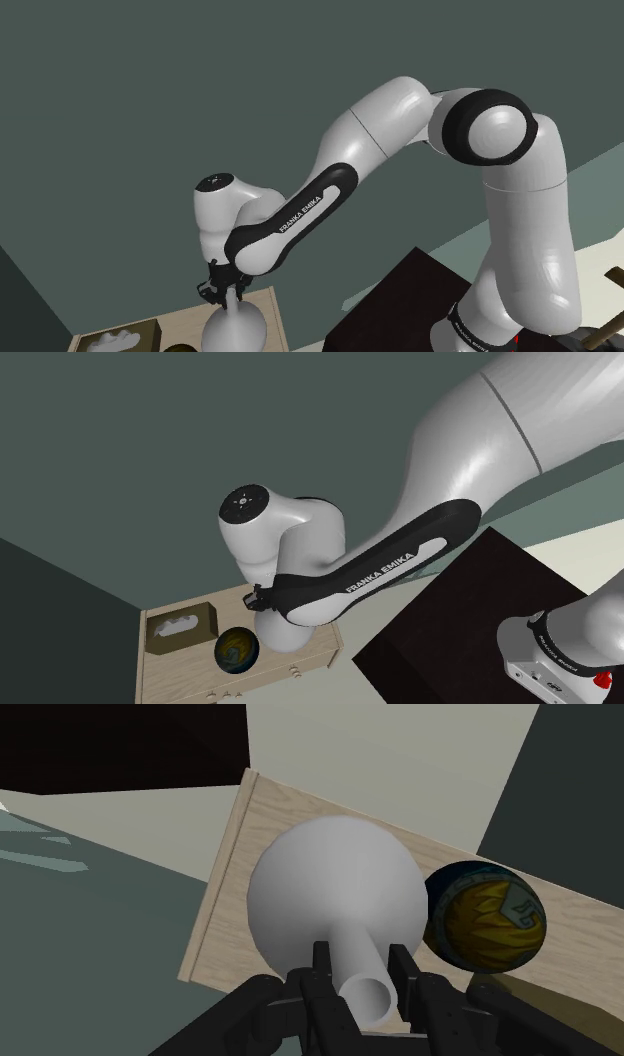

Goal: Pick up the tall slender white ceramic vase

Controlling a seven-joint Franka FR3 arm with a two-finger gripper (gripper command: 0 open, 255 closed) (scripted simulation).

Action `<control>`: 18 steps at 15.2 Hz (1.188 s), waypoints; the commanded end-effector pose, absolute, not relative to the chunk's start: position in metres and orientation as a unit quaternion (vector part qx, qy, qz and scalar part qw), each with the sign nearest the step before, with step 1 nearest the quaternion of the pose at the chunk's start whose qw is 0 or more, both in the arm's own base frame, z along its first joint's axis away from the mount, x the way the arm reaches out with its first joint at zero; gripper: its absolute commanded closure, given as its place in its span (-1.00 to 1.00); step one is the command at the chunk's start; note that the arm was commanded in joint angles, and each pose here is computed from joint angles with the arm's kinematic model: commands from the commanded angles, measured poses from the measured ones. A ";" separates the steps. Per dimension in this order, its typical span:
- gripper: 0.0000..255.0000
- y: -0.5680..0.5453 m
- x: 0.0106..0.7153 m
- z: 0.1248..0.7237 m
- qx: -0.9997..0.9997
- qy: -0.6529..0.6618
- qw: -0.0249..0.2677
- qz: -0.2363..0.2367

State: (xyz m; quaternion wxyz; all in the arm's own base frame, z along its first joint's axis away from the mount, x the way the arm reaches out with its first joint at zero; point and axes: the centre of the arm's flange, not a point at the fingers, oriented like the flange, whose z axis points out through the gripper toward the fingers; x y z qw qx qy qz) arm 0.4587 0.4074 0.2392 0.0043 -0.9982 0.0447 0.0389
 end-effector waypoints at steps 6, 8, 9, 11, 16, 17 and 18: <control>1.00 0.407 0.459 0.255 -0.998 0.045 0.004 0.039; 1.00 0.407 0.459 0.265 -0.998 0.045 0.004 0.039; 1.00 0.407 0.459 0.271 -0.998 0.045 0.004 0.039; 1.00 0.407 0.459 0.281 -0.998 0.045 0.004 0.039; 1.00 0.407 0.459 0.308 -0.998 0.045 0.004 0.039; 1.00 0.407 0.459 0.313 -0.998 0.045 0.004 0.039; 1.00 0.407 0.459 0.318 -0.998 0.045 0.004 0.039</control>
